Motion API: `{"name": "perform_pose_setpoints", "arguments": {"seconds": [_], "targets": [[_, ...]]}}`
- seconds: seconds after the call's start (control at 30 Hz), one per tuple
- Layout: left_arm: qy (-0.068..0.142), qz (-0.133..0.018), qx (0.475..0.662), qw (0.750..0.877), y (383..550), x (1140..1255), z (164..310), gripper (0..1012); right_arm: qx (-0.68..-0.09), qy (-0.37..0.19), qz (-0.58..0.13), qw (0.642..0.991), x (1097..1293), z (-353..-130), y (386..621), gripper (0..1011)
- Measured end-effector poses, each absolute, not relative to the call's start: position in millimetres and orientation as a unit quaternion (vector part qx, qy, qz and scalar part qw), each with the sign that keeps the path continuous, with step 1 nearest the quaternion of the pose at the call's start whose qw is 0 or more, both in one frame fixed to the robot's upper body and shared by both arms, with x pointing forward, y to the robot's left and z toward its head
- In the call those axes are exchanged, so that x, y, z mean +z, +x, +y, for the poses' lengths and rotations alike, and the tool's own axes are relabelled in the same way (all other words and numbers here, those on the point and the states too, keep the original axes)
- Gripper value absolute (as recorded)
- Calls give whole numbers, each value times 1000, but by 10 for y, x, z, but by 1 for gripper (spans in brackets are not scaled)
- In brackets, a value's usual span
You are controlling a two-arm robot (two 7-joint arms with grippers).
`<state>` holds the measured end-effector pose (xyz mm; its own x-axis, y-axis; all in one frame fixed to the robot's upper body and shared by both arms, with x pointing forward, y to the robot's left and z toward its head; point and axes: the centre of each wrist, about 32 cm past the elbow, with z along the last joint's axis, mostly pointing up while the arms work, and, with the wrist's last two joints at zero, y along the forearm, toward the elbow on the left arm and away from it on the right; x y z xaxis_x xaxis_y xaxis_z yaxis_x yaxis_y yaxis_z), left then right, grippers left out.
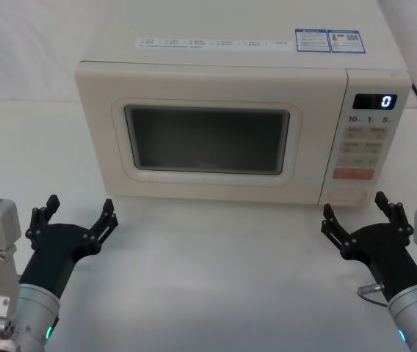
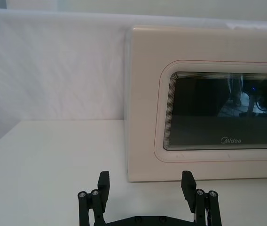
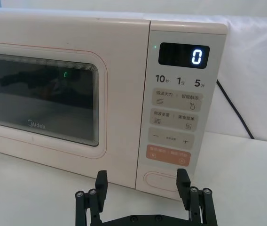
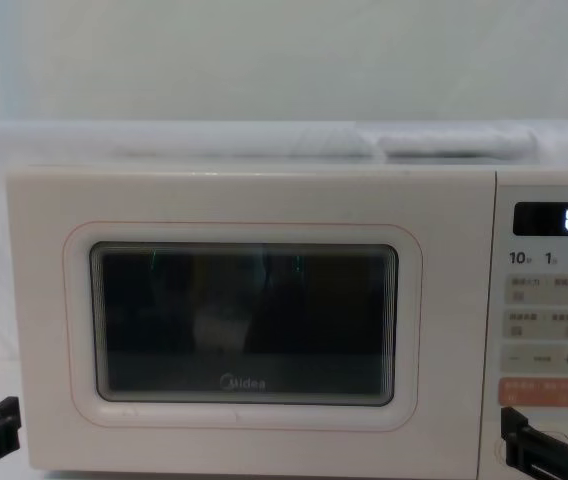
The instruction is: Press the button to open the microwave door with one hand; close the microwave door with the other hand.
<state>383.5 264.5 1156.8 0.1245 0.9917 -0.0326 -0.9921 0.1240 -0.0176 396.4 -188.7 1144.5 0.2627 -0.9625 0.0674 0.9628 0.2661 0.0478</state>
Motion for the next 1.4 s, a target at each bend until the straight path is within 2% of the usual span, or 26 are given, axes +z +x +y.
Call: {"name": "perform_pose_setpoints", "arguments": {"seconds": [0.1,0.2,0.43,0.53,0.63,0.67,0.7,0.77,0.8,0.9,0.97,1.0,1.1,1.4], "targets": [[-17,6,662,750,3835,11568,2645,1001,-606,-1,-41,795,11445,-1887,3964,916],[-17,6,662,750,3835,11568,2645,1001,-606,-1,-41,795,11445,-1887,3964,838],[-17,6,662,750,3835,11568,2645,1001,-606,-1,-41,795,11445,-1887,3964,633],[-17,6,662,750,3835,11568,2645,1001,-606,-1,-41,795,11445,-1887,3964,508],[-17,6,662,750,3835,11568,2645,1001,-606,-1,-41,795,11445,-1887,3964,447],[-17,6,662,750,3835,11568,2645,1001,-606,-1,-41,795,11445,-1887,3964,388],[-17,6,662,750,3835,11568,2645,1001,-606,-1,-41,795,11445,-1887,3964,388],[-17,6,662,750,3835,11568,2645,1001,-606,-1,-41,795,11445,-1887,3964,285],[-17,6,662,750,3835,11568,2645,1001,-606,-1,-41,795,11445,-1887,3964,285],[-17,6,662,750,3835,11568,2645,1001,-606,-1,-41,795,11445,-1887,3964,168],[-17,6,662,750,3835,11568,2645,1001,-606,-1,-41,795,11445,-1887,3964,136],[-17,6,662,750,3835,11568,2645,1001,-606,-1,-41,795,11445,-1887,3964,73],[-17,6,662,750,3835,11568,2645,1001,-606,-1,-41,795,11445,-1887,3964,0],[-17,6,662,750,3835,11568,2645,1001,-606,-1,-41,795,11445,-1887,3964,0]]}}
